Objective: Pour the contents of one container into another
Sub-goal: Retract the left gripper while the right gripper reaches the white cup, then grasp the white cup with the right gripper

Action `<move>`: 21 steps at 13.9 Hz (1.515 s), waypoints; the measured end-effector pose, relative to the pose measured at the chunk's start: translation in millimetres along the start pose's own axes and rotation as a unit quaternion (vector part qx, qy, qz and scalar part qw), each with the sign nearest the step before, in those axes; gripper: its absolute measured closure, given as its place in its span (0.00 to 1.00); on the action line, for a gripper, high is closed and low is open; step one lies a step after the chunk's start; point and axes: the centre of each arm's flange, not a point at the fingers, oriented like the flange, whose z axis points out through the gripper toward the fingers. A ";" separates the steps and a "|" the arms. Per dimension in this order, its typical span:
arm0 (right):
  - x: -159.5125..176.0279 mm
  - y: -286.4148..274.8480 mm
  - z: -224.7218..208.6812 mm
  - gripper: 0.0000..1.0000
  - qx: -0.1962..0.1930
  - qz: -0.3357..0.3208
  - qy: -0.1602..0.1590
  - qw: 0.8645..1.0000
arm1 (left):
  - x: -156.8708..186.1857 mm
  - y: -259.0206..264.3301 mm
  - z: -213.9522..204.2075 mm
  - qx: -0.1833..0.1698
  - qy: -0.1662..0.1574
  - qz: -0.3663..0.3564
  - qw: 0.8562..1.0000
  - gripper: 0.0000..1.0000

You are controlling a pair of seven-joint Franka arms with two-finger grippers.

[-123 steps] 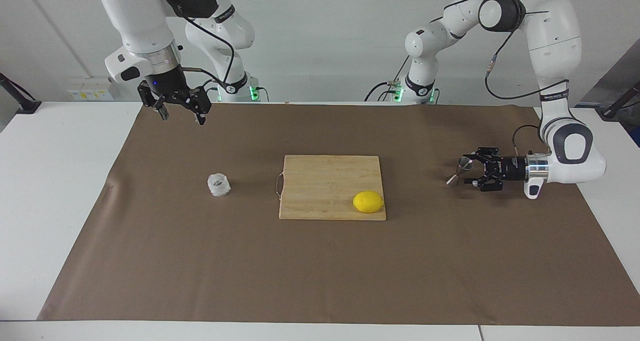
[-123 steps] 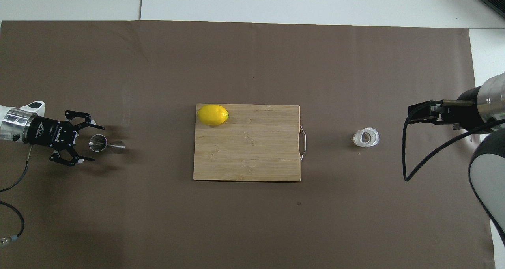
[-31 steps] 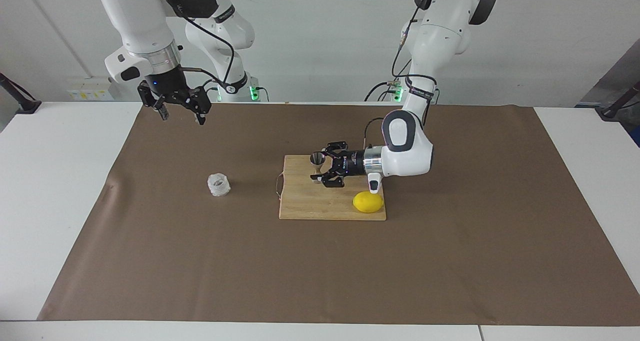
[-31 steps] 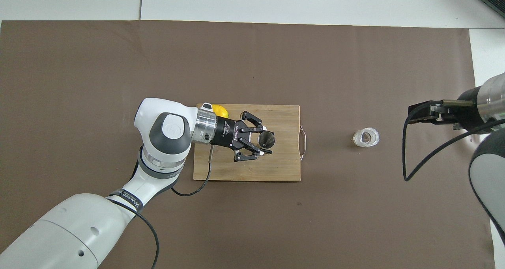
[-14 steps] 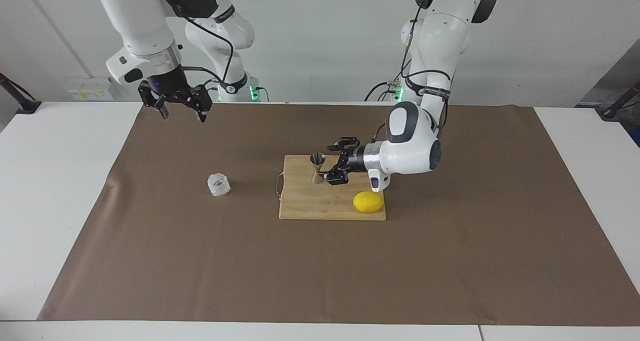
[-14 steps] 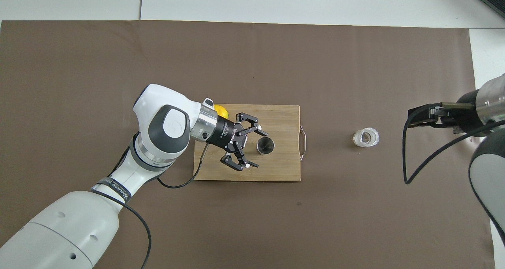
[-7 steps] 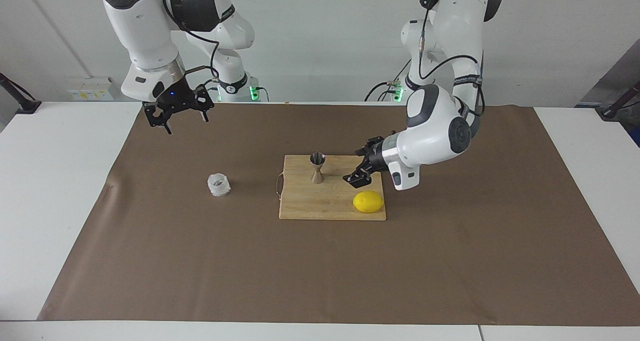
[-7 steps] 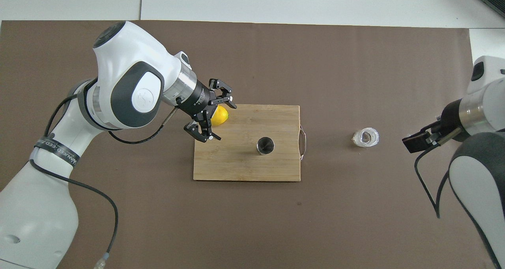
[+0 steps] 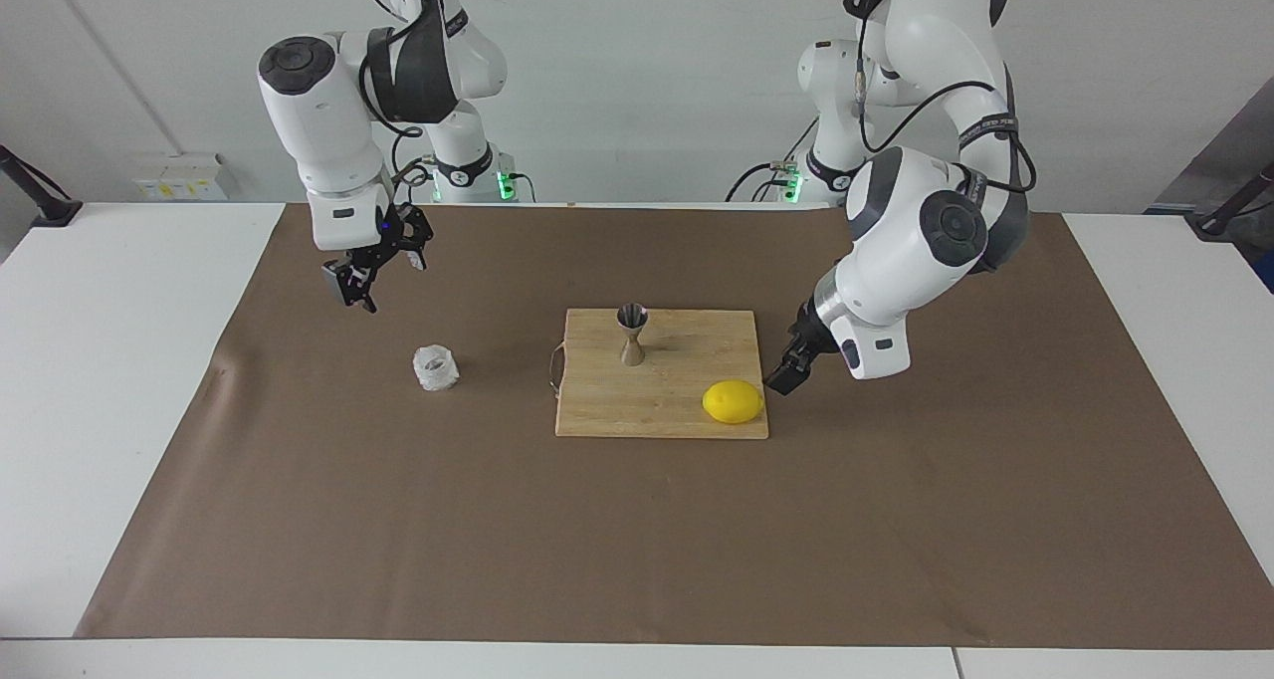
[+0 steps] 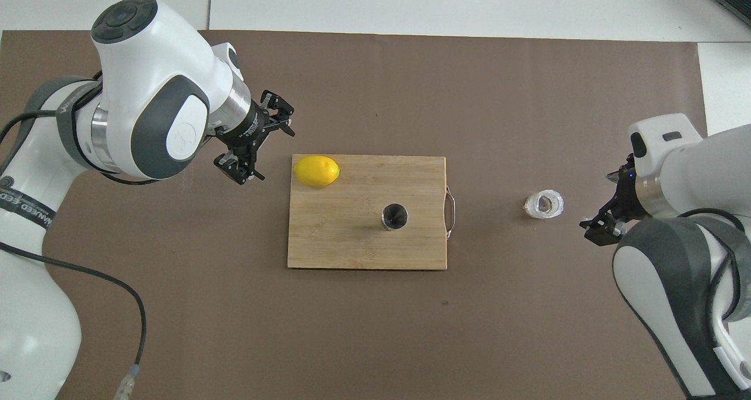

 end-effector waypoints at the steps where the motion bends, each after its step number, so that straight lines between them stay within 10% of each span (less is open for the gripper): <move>1: -0.2 -0.6 3.4 0.00 0.000 -0.014 0.000 1.000 | 12.9 -3.4 -6.9 -0.004 0.007 0.019 1.000 0.00; 6: -7.0 16.1 38.0 0.00 0.007 -0.105 0.002 0.994 | 71.4 -31.0 -48.7 -0.002 0.050 0.163 0.985 0.00; 12: -36.4 47.5 116.1 0.00 0.029 -0.224 0.083 0.971 | 103.7 -97.3 -114.6 0.035 0.045 0.326 0.944 0.00; 21: -39.9 43.8 168.4 0.00 0.021 -0.270 0.149 0.951 | 89.7 -173.4 -214.2 0.061 0.094 0.419 0.901 0.00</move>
